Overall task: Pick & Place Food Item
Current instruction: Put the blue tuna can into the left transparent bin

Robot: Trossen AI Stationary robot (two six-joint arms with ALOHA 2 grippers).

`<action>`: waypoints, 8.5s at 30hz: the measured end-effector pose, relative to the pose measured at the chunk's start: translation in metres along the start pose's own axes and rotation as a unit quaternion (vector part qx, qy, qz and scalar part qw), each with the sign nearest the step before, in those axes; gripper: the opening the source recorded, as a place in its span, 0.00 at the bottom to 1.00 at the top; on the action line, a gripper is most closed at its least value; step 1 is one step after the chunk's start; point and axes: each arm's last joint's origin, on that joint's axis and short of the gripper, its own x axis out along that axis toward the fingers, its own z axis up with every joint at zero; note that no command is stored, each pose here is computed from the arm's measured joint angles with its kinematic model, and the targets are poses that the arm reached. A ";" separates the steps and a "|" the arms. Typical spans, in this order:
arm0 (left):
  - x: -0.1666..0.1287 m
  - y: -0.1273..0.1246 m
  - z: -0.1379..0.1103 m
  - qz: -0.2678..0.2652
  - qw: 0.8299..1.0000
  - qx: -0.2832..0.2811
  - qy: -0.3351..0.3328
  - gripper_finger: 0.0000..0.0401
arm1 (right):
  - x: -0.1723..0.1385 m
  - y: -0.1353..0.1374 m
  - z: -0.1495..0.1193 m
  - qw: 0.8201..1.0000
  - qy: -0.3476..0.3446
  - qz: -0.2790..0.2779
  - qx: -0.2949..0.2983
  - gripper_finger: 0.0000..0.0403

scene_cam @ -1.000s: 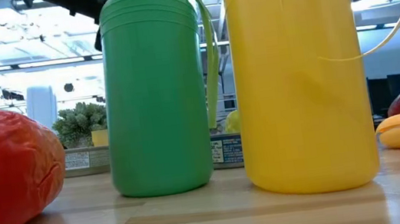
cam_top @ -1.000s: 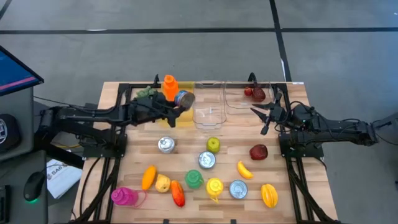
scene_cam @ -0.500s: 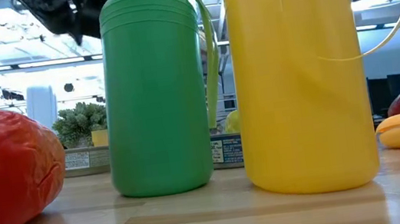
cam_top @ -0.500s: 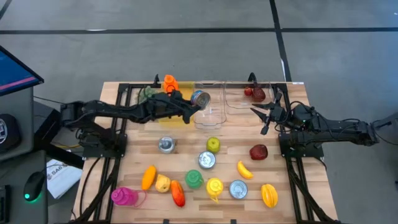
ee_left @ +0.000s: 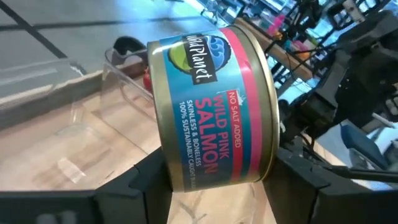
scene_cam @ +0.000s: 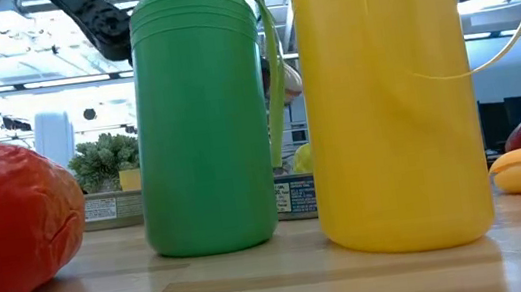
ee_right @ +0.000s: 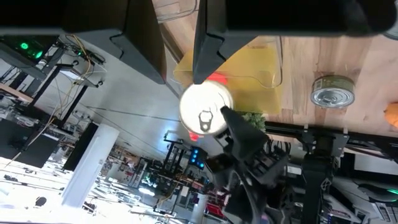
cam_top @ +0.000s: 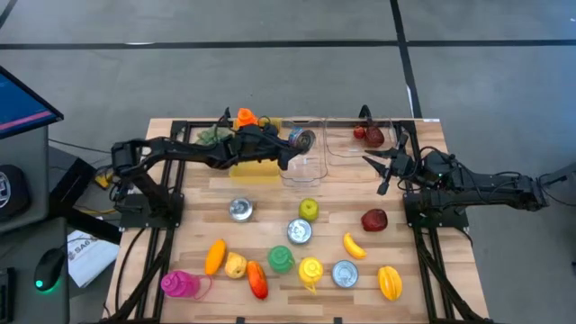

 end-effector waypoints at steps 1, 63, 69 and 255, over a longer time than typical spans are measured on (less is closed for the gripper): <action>0.003 0.003 0.001 0.000 1.000 -0.002 0.002 0.49 | 0.000 0.000 0.000 1.000 0.000 0.000 0.000 0.19; 0.013 0.034 -0.012 0.080 0.995 0.003 0.052 0.59 | 0.000 0.001 -0.002 1.000 0.010 0.004 0.000 0.19; -0.008 0.017 0.016 0.054 0.998 0.031 0.005 0.48 | 0.000 0.001 -0.003 1.000 0.016 0.006 -0.002 0.19; -0.179 0.022 -0.027 0.060 0.918 0.355 -0.167 0.00 | 0.131 -0.024 -0.026 0.996 0.072 -0.046 0.003 0.11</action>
